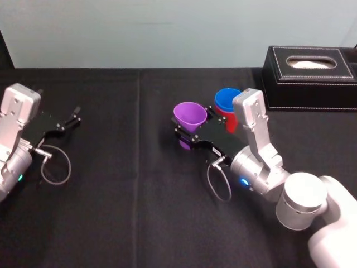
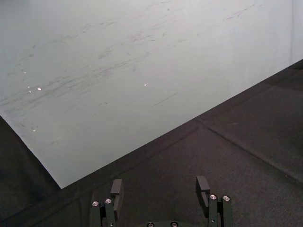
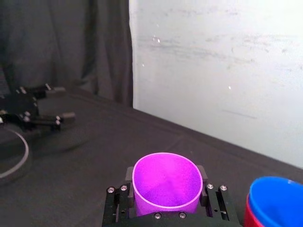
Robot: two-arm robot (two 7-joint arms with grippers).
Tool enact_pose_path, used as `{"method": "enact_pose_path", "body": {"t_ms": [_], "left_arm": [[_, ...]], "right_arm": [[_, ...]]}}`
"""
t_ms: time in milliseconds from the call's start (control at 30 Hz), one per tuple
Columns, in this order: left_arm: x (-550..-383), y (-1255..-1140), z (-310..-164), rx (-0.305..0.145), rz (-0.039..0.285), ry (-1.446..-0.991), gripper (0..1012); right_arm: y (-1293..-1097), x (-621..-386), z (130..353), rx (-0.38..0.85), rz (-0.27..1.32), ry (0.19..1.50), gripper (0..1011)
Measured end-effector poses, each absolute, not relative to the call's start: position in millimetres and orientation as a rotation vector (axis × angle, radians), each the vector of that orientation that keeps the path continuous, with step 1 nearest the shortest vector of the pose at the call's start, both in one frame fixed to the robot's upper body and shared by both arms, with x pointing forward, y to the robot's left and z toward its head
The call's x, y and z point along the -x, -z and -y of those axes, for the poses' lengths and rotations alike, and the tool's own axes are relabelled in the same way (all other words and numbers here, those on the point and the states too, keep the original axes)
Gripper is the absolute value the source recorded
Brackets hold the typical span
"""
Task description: Stack the three plastic cups sequentially using one hand.
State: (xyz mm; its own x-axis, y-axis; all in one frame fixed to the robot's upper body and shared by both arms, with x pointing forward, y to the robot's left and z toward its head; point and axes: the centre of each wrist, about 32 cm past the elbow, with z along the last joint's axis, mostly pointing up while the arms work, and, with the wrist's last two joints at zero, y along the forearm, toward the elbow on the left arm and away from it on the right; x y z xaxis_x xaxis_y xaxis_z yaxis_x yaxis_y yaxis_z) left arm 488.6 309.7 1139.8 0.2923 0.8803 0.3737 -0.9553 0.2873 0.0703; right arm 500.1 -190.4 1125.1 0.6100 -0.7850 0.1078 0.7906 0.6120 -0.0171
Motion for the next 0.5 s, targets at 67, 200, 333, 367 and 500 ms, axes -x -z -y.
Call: {"method": "enact_pose_path", "body": {"t_ms": [67, 200, 333, 367, 500], "left_arm": [[-488.6, -1139.8, -309.7, -0.304, 0.285, -1.248, 1005], [-488.6, -1139.8, -309.7, -0.304, 0.285, -1.248, 1005], [-488.6, -1139.8, -309.7, -0.304, 0.285, -1.248, 1005], [-488.6, -1139.8, -309.7, -0.304, 0.285, -1.248, 1005], [-488.6, -1139.8, -309.7, -0.304, 0.285, -1.248, 1005]], "right_arm": [[-1135.7, -498.1, 191.8, 0.057, 0.097, 0.902, 739], [-1151.7, -496.0, 193.6, 0.042, 0.101, 0.891, 738], [-1166.3, -495.4, 197.2, 0.025, 0.108, 0.883, 739], [-1171.7, -496.0, 199.2, 0.016, 0.112, 0.883, 739], [-1183.9, -498.0, 206.0, -0.007, 0.122, 0.890, 738]]}}
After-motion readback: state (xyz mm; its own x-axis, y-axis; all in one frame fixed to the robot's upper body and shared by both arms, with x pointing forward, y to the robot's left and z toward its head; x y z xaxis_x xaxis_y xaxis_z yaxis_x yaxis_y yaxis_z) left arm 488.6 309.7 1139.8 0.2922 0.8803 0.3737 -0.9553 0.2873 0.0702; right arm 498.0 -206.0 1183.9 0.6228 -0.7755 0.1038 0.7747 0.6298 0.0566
